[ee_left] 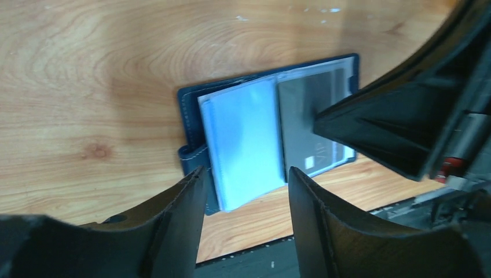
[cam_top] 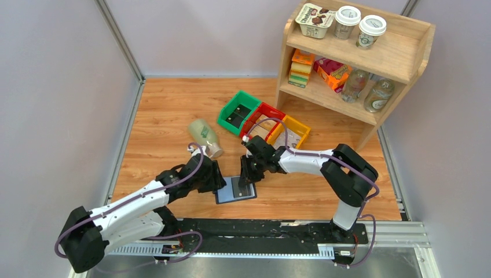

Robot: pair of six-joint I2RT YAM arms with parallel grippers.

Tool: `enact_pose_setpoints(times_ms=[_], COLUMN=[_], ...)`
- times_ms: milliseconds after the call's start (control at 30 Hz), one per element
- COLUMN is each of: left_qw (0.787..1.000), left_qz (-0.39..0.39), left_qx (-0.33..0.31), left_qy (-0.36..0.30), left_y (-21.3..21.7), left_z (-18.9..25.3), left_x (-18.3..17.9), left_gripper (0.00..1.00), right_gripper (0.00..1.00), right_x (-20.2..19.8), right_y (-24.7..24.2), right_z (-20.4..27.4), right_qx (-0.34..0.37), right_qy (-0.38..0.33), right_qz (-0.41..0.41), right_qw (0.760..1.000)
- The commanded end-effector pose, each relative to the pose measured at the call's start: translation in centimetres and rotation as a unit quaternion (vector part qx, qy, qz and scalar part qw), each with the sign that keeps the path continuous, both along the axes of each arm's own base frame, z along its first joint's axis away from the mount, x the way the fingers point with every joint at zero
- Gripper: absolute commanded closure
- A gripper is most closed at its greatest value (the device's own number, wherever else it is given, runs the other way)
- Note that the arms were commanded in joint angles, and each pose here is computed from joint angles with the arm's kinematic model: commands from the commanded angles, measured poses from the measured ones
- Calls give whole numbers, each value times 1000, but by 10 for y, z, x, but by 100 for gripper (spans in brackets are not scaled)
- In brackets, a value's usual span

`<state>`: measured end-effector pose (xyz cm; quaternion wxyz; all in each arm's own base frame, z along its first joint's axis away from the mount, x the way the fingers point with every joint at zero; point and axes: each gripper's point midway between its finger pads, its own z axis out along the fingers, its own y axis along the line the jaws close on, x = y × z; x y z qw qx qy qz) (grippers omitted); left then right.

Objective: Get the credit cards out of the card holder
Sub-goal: Remove the credit card from the card holder.

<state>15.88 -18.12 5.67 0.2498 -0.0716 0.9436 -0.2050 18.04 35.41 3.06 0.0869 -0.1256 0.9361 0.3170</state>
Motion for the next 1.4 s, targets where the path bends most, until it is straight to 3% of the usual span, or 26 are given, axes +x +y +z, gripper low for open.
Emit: enact_pose_setpoints(times_ms=[0,100,433,767,1100,1367], left_qw=[996,991,980,976,980,973], left_qz=[-17,-31,25,43,68,33], left_qx=[-69,-120,-195,-213,-174,-227], left_qy=[-48,-59,-17,12,68,26], left_y=[-27,-47,-51,-46,-36,-56], left_z=[43,54,3,-15,-41,-18], left_x=[15,19,18,9,-2,10], left_gripper=[38,38,40,41,41,48], right_gripper=[78,78,79,82,83,83], right_x=[-8,-10,-15,-21,-27,-28], right_y=[-10,-10,-12,-17,-29,-30], right_z=[-23,-25,-31,-47,-66,-68], right_qx=[-27,-25,-15,-1,-11,1], right_qy=[12,14,28,65,94,102], right_qz=[-2,-1,-5,-23,-38,-42], right_qw=[1000,1000,999,998,995,994])
